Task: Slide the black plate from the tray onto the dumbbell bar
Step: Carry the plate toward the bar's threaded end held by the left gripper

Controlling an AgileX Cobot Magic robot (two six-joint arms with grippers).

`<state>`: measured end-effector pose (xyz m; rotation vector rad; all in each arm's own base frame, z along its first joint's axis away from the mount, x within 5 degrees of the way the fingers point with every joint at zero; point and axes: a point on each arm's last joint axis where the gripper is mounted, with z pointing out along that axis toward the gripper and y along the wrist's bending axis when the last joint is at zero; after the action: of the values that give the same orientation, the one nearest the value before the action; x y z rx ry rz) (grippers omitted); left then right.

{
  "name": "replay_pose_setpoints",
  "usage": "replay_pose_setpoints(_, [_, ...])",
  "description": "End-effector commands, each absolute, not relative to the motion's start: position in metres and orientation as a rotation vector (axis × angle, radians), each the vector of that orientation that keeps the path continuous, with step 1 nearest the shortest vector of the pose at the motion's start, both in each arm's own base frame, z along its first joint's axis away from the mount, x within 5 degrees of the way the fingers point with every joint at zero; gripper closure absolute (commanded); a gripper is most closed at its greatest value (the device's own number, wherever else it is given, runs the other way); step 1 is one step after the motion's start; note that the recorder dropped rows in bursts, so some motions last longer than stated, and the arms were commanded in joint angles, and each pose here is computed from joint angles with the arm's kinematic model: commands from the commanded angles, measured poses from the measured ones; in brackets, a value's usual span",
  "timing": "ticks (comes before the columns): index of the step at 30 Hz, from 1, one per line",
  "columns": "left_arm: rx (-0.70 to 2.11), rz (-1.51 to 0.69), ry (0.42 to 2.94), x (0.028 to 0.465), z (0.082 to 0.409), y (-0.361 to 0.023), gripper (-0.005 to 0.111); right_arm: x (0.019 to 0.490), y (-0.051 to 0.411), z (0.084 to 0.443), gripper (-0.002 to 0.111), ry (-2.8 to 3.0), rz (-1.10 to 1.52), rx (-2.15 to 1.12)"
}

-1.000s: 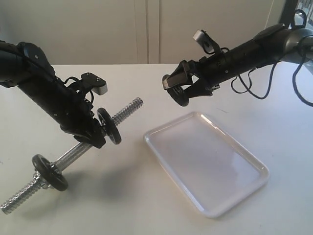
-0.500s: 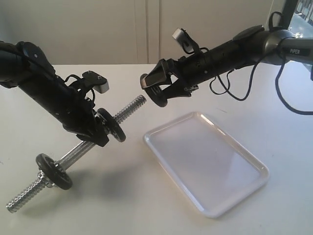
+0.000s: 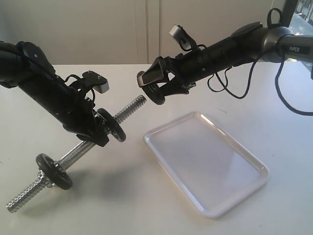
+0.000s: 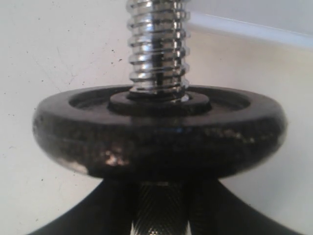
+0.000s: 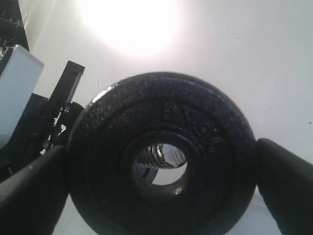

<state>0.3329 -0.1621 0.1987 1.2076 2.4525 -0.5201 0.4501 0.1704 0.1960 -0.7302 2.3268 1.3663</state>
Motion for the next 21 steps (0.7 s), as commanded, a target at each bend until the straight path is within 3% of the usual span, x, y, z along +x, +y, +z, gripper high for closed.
replay_pose_setpoints(1, [1.121, -0.6, 2.387, 0.33, 0.224, -0.168, 0.107, 0.449, 0.171, 0.215, 0.108, 2.246, 1.426, -0.728])
replay_pose_setpoints(21, [1.155, -0.63, 2.37, 0.328, 0.225, -0.17, 0.107, 0.467, 0.134, 0.204, 0.108, 2.399, 1.324, -0.59])
